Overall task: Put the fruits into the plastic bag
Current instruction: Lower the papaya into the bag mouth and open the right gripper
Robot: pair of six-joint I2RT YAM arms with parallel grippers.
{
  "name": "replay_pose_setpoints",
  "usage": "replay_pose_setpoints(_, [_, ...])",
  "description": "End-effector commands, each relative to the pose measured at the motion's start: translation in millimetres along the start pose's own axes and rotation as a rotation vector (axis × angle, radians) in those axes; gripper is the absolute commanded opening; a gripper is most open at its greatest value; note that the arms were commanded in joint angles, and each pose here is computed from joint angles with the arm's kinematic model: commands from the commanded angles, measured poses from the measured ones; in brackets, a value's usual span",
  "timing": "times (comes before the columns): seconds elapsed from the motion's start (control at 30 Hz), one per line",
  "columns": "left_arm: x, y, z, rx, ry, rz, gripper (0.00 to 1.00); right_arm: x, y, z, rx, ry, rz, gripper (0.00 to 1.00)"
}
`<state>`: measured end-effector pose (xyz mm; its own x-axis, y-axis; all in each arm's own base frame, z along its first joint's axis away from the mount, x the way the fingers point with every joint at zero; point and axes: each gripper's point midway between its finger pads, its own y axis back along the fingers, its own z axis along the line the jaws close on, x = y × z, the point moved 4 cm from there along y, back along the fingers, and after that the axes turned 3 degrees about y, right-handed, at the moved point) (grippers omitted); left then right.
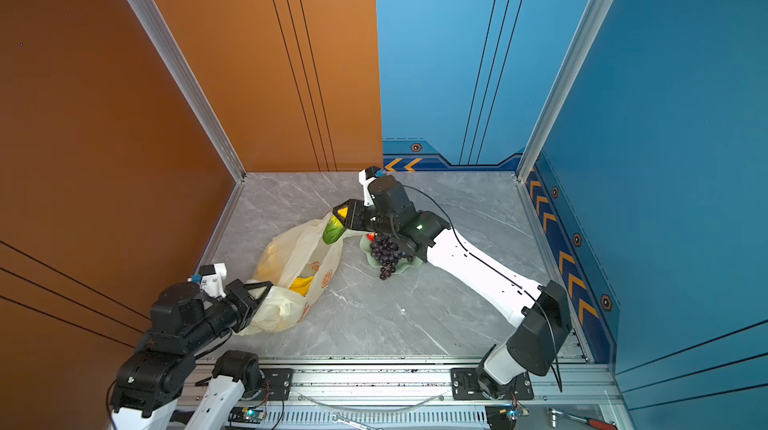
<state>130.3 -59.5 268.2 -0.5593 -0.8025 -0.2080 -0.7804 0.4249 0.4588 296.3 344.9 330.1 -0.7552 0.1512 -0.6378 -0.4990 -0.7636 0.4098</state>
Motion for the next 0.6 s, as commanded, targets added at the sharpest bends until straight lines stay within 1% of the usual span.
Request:
replay_pose_setpoints(0.0, [-4, 6, -11, 0.027, -0.015, -0.025, 0.00, 6, -19, 6, -0.016, -0.006, -0.020, 0.41])
replay_pose_setpoints(0.33, [-9, 6, -19, 0.044, -0.023, -0.042, 0.00, 34, -52, 4, 0.010, 0.027, 0.055, 0.41])
replay_pose_setpoints(0.57, [-9, 6, -20, 0.048, -0.025, -0.043, 0.00, 54, -78, 6, 0.004, 0.016, 0.093, 0.41])
